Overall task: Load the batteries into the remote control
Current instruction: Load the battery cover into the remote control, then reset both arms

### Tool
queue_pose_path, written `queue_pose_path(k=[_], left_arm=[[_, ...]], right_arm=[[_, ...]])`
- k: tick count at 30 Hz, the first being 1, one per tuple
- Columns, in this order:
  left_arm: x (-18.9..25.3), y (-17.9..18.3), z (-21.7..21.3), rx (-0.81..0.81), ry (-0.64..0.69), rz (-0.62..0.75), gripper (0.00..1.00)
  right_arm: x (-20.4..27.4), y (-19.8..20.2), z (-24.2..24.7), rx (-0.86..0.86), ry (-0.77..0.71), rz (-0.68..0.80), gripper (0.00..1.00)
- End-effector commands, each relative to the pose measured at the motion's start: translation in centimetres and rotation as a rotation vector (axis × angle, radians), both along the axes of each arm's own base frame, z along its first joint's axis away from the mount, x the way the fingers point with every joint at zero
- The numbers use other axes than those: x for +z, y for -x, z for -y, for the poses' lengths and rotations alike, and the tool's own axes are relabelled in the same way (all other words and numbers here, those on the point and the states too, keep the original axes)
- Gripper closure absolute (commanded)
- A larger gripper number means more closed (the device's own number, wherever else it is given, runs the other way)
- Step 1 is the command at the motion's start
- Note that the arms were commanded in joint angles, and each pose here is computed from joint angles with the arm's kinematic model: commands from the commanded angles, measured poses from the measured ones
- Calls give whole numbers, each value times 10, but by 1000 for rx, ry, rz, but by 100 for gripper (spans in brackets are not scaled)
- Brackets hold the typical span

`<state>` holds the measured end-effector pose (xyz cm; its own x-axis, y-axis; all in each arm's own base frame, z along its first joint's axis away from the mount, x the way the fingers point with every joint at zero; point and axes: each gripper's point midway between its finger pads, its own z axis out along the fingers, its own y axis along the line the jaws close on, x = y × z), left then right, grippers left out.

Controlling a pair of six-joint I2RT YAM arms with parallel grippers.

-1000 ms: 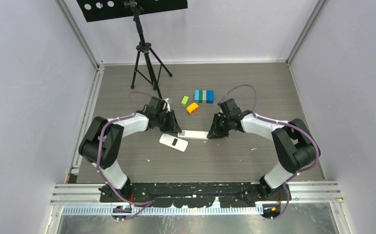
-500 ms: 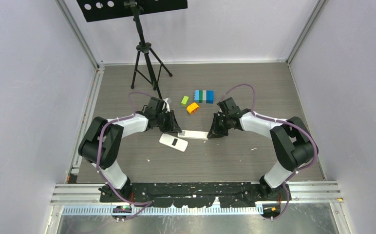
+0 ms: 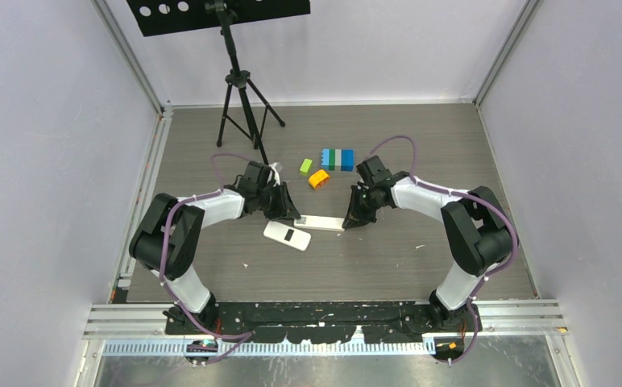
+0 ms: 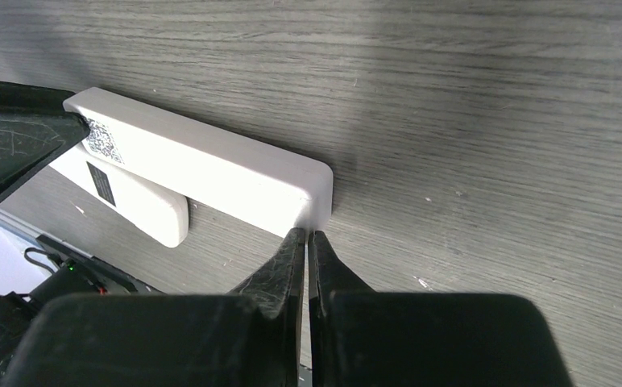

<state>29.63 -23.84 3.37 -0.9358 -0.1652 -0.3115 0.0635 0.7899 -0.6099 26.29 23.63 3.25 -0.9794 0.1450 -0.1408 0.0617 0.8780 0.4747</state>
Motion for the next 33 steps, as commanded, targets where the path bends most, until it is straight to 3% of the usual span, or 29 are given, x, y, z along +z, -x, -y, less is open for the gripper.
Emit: queue_pose_path(k=[1, 4, 10, 12, 13, 19, 21, 25, 33], left_arm=[[12, -7, 5, -6, -14, 49, 72], [34, -22, -2, 18, -57, 126, 61], [81, -43, -20, 70, -132, 268, 30], [100, -43, -27, 84, -145, 305, 4], [108, -41, -30, 85, -148, 316, 1], [146, -21, -74, 207, -254, 386, 0], [158, -9, -89, 224, -287, 427, 0], [185, 17, -113, 260, -301, 527, 0], [241, 78, -156, 341, -280, 674, 0]], right_arm=[[15, -24, -28, 4, -30, 138, 93], [39, -29, -15, -23, 10, 201, 85], [98, -29, 16, -84, 24, 346, 63], [116, -27, 30, -112, 43, 394, 60], [123, -26, 38, -128, 64, 416, 58], [170, -14, 123, -332, 316, 617, 41], [188, -4, 152, -405, 392, 679, 29], [227, 23, 205, -540, 529, 763, 19], [294, 81, 270, -732, 555, 940, 16]])
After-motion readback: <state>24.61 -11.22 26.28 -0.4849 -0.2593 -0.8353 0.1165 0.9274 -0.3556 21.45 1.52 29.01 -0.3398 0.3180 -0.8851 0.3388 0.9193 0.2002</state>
